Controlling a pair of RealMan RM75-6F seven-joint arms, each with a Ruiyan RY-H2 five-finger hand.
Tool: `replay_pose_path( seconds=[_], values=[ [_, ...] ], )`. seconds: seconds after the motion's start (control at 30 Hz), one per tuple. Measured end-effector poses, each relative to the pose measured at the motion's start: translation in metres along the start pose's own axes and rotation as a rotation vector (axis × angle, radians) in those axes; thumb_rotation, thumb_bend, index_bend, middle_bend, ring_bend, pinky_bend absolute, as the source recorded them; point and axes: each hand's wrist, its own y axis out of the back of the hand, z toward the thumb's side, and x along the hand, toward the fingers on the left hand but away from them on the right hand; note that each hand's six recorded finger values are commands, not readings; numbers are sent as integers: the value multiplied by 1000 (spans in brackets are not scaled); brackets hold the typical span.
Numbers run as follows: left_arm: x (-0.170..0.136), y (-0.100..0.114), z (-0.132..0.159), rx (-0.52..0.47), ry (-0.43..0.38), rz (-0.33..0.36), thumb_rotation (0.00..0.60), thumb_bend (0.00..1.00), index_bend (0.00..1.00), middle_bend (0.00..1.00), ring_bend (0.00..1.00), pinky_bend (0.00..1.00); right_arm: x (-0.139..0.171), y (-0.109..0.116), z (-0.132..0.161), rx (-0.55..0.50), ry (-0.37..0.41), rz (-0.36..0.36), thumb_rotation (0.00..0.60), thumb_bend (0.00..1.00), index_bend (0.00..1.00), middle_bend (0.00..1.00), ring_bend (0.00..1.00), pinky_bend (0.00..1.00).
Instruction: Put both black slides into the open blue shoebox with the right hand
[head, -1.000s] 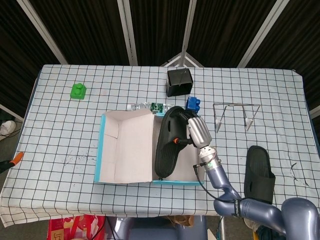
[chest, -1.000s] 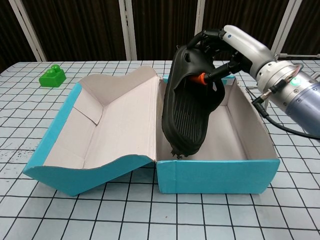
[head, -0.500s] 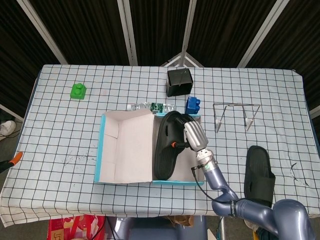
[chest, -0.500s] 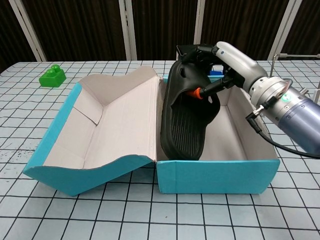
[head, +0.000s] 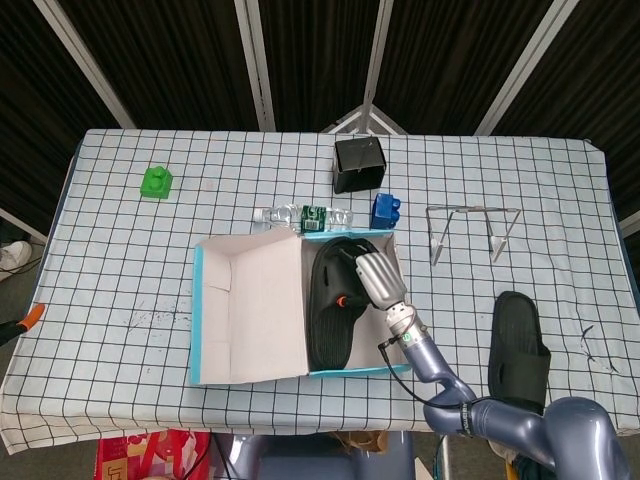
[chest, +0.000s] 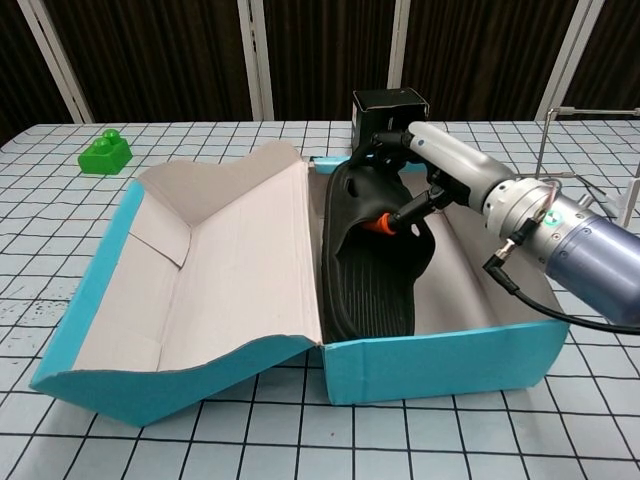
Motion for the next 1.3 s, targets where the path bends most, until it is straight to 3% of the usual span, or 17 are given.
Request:
replay_pose_path(
  seconds=[0.43,0.8,1.1,1.3],
  values=[
    [0,1,0,-3,-1,3,600,210,70,0,0,71,0,-8,0,30,-40,98,600,494,625,495,590,155],
    [0,-1,2,0,-9,-2,600,210,70,0,0,71,-1,-13,-7,27,-115,157,600,494,625,495,592,155],
    [-1,-3,4,5,-15,-11,600,210,70,0,0,71,-13,-10,-4,34,-173,96,600,494,625,495,592,155],
    [0,-3,3,4,-12,-13,600,210,70,0,0,71,-20,-9,-9,62,-258,45,600,494,625,495,592,155]
  ],
)
